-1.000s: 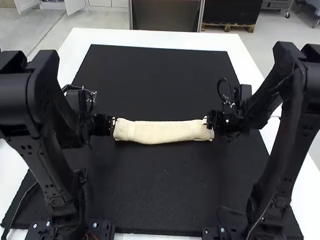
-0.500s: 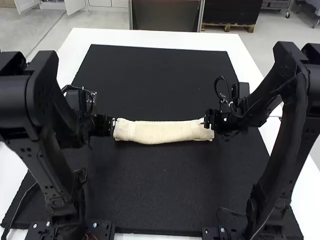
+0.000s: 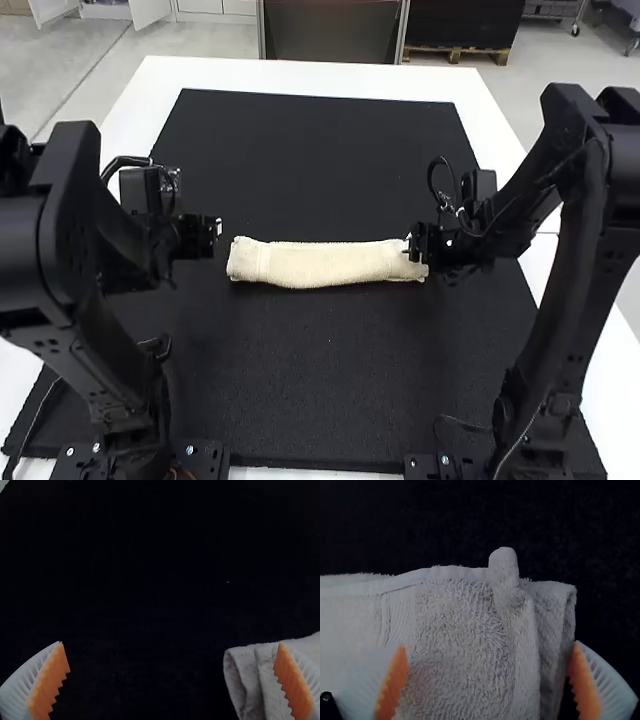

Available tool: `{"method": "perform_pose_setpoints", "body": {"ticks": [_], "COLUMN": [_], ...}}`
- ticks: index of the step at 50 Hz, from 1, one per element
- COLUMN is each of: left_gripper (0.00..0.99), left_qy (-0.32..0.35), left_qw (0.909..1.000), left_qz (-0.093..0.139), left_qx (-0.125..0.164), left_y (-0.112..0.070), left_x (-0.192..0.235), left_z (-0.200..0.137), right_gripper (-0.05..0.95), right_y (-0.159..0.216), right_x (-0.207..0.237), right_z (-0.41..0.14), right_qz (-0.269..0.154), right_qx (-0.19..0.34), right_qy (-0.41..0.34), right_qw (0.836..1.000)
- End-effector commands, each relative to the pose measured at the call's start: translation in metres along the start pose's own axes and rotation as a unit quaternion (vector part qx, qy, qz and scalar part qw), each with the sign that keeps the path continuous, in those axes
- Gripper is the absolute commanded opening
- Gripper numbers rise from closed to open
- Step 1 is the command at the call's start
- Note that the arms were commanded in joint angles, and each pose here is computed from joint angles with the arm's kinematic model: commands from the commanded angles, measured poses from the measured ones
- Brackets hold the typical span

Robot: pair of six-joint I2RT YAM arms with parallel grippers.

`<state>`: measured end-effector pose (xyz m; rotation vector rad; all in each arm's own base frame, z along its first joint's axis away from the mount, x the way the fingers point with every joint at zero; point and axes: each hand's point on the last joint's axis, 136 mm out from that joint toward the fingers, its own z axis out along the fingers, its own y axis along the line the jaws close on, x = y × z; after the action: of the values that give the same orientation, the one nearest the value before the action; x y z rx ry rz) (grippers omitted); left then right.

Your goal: Fold the towel.

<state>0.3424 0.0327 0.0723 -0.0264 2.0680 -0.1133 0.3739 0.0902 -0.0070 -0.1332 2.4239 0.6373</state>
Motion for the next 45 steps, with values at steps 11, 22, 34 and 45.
{"method": "perform_pose_setpoints", "body": {"ticks": [11, 22, 34, 45], "left_gripper": [0.961, 0.961, 0.961, 0.961], "left_qy": [-0.033, -0.032, -0.03, -0.026], "left_qw": [0.9994, 0.9991, 0.9987, 0.9985], "left_qz": [-0.006, -0.02, -0.031, -0.037], "left_qx": [-0.001, -0.016, -0.026, -0.031], "left_y": [0.007, 0.022, 0.034, 0.038], "left_x": [-0.026, -0.025, -0.022, -0.02], "left_z": [-0.008, -0.013, -0.016, -0.017], "right_gripper": [0.04, -0.02, -0.02, -0.02], "right_y": [-0.004, -0.009, -0.002, 0.024], "right_x": [0.019, 0.014, -0.018, -0.034], "right_z": [0.012, 0.01, -0.012, -0.027], "right_qz": [0.012, 0.02, 0.017, 0.017], "right_qx": [-0.006, -0.008, -0.016, -0.046], "right_qy": [0.023, 0.018, -0.012, -0.025], "right_qw": [1.0, 1.0, 1.0, 0.998]}}
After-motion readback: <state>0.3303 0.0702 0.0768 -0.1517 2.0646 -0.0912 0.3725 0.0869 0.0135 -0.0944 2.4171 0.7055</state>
